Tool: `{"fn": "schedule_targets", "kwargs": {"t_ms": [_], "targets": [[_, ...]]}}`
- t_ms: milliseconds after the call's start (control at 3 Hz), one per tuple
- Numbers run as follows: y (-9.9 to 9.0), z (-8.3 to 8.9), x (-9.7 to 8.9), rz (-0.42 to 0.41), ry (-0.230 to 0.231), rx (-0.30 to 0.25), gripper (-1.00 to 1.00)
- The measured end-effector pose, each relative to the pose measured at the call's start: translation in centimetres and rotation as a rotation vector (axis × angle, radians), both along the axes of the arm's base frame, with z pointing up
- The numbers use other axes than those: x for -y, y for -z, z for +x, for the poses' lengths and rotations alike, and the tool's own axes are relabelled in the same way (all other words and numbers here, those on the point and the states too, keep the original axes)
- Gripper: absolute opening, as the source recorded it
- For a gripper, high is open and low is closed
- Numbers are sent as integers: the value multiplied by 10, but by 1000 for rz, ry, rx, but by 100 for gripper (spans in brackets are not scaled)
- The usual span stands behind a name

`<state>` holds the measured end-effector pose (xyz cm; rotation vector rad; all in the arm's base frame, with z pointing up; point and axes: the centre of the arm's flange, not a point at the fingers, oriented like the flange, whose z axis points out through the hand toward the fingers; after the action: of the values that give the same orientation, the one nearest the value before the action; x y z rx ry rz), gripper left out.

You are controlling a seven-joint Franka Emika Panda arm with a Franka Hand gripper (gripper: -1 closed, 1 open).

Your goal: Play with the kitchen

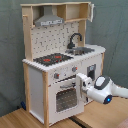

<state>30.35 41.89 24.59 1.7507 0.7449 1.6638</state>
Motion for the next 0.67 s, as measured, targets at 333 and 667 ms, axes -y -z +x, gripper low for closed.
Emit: {"fn": "schedule_targets", "kwargs": {"t_ms": [333, 667], "targets": [[3, -15, -7, 8, 14, 37, -100], [7, -35, -17, 17, 17, 74, -100]]}}
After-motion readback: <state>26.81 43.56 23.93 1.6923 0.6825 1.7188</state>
